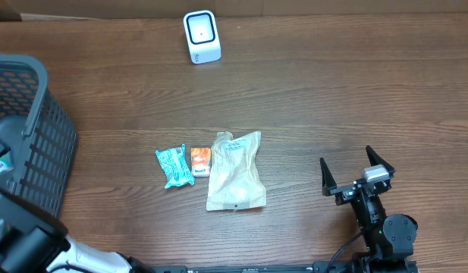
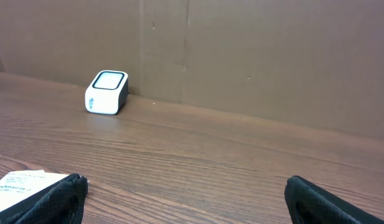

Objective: Scan the item barcode
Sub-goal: 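Grasp the small blue-green packet in the basket with the left gripper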

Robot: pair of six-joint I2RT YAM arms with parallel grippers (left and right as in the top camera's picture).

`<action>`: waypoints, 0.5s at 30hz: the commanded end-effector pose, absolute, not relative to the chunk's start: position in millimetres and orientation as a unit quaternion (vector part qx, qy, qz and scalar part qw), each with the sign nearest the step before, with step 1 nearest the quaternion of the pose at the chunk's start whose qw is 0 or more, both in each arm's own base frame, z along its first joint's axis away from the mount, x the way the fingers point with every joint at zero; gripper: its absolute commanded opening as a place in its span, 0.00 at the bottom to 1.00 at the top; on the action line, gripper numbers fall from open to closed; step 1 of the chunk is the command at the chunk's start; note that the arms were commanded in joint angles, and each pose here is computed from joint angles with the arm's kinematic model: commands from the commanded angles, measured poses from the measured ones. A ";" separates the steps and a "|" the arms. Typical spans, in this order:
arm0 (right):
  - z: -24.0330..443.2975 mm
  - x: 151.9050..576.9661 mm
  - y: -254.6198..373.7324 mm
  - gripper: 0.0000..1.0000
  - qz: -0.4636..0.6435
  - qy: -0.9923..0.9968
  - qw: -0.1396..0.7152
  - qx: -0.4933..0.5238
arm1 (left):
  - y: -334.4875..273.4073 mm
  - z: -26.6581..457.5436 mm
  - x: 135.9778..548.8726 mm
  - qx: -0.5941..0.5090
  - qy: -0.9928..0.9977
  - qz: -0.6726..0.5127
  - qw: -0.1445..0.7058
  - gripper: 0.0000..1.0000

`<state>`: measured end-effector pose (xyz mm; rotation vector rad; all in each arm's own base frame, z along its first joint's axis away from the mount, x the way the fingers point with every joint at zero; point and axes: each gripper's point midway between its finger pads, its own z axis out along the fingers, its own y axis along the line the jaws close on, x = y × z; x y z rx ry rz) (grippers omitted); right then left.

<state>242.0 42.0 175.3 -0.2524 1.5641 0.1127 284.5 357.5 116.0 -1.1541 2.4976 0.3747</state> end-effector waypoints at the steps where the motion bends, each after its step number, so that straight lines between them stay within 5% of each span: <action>1: 173.6 242.0 41.6 1.00 0.052 0.701 0.702 -0.110 | 364.3 85.9 278.0 -0.409 0.887 0.161 0.138 0.64; 12: 173.6 242.0 41.6 1.00 0.052 0.701 0.702 -0.110 | 381.8 37.4 292.9 -0.412 0.886 0.165 0.136 0.69; 14: 173.6 242.0 41.6 1.00 0.052 0.701 0.702 -0.110 | 380.3 27.4 292.4 -0.412 0.888 0.161 0.126 0.64; 15: 173.6 242.0 41.6 1.00 0.052 0.701 0.702 -0.110 | 379.1 22.8 291.8 -0.411 0.889 0.158 0.121 0.54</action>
